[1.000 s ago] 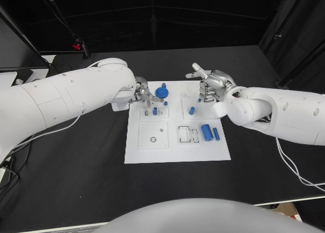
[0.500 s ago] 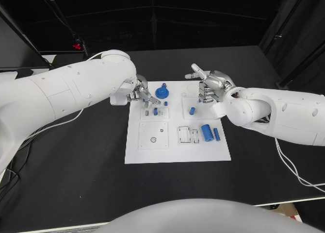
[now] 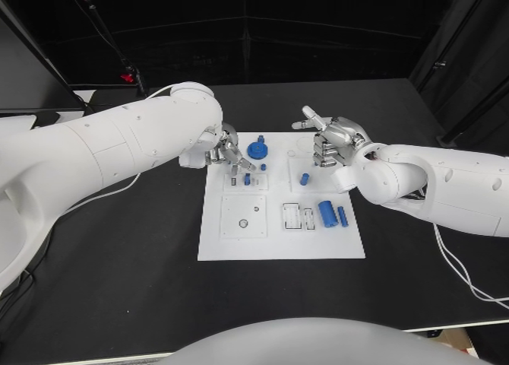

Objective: Assemble the parts on the task board

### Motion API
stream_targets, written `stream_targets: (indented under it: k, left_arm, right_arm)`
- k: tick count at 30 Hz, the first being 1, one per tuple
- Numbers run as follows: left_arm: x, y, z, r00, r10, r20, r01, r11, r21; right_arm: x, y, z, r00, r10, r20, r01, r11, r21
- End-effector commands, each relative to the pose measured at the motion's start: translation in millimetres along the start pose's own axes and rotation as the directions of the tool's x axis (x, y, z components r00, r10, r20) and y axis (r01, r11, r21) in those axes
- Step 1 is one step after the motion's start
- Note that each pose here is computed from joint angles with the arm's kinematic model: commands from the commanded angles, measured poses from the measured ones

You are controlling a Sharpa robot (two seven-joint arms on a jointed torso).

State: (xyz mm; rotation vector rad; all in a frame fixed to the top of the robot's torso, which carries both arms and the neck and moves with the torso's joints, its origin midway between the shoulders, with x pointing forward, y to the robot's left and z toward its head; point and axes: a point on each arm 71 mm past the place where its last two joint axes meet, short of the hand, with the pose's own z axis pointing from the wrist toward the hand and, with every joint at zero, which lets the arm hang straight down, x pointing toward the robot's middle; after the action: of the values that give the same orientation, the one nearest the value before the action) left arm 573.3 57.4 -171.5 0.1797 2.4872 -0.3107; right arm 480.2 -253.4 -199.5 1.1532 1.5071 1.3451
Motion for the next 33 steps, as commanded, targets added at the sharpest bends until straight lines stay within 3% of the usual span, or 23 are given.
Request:
stream_targets:
  k: [1,14,33]
  left_arm:
    - [-0.2,-1.8,-0.1,1.0,0.007,-0.003,-0.007,1.0,0.007]
    - [0.6,-6.6,3.5,1.0,-0.005,0.021,0.005,1.0,0.009]
    - [5.0,-7.4,11.2,0.999,-0.026,0.036,0.026,1.0,0.01]
  right_arm:
    - [1.7,1.6,0.1,1.0,0.002,-0.004,-0.002,1.0,-0.011]
    - [3.0,2.0,-0.3,1.0,0.002,-0.006,-0.002,1.0,-0.011]
    - [5.0,2.1,0.1,1.0,0.003,-0.009,-0.003,1.0,-0.012]
